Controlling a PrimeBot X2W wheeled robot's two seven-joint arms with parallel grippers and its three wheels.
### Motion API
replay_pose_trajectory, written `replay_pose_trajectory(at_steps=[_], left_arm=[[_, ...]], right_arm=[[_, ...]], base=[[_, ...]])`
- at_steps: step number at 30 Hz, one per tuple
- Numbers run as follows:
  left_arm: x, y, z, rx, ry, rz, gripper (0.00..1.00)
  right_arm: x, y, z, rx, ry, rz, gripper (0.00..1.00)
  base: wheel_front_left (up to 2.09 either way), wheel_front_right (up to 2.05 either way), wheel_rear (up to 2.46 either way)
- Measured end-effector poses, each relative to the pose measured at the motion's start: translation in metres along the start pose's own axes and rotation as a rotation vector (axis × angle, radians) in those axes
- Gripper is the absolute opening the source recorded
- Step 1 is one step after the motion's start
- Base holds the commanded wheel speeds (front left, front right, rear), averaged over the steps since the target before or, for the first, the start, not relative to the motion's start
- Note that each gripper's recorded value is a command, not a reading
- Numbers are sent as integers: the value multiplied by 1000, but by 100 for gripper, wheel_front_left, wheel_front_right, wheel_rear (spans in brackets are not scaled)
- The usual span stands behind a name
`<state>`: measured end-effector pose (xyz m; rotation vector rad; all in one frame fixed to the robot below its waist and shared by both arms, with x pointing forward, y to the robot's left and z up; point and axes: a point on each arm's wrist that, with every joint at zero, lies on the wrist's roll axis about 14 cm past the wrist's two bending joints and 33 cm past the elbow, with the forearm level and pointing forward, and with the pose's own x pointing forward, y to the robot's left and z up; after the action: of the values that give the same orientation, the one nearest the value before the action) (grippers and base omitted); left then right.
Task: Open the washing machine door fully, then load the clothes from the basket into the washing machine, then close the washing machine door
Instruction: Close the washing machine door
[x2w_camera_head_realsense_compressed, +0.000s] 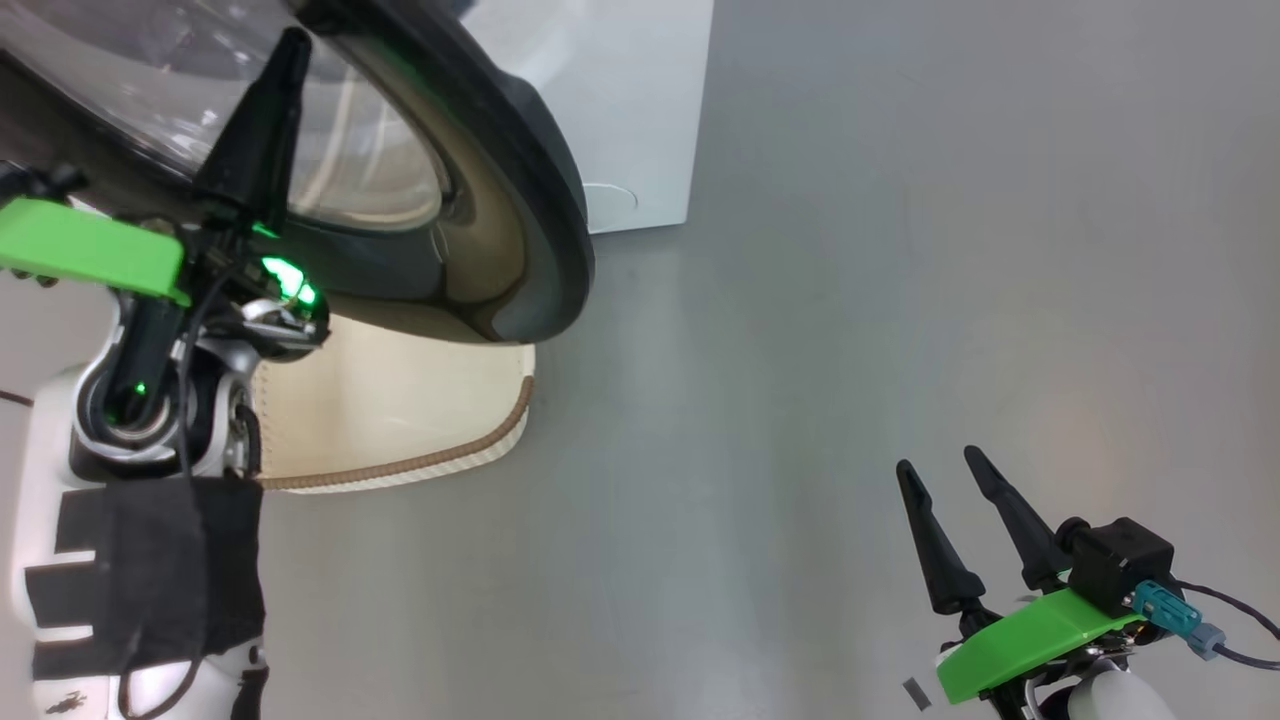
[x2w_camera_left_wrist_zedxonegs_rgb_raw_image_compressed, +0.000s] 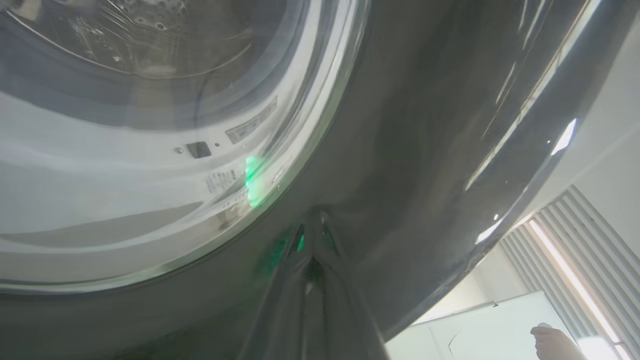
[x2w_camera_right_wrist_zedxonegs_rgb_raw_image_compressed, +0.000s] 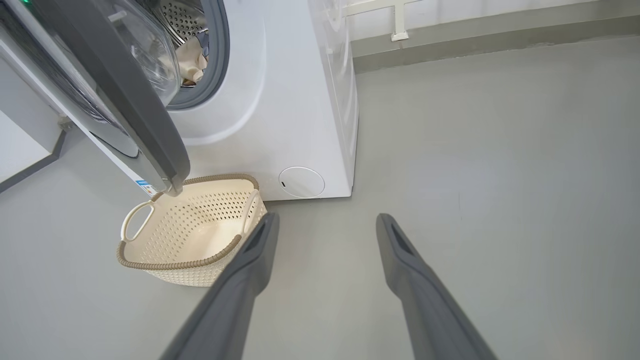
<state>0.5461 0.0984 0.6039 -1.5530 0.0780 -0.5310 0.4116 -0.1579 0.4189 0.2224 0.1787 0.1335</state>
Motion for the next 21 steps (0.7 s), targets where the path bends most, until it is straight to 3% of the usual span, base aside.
replay_pose_trajectory(at_steps=[13,17,18,20,21], left_arm=[[-41,-25,38,100,-182,7,0],[-58,-36,46,212,-225,15,0],[-62,-39,47,243,-236,17,4],[-71,-43,46,311,-246,24,47],[-76,-43,46,350,-252,31,100]], right_arm=[[0,22,16,-4,-44,62,100],[-4,29,21,-6,-58,79,100],[-5,30,21,-5,-60,82,100],[-9,32,22,-3,-63,86,100],[-10,33,23,-1,-66,88,100]], base=[[0,0,0],[0,0,0],[0,0,0],[0,0,0],[0,0,0]])
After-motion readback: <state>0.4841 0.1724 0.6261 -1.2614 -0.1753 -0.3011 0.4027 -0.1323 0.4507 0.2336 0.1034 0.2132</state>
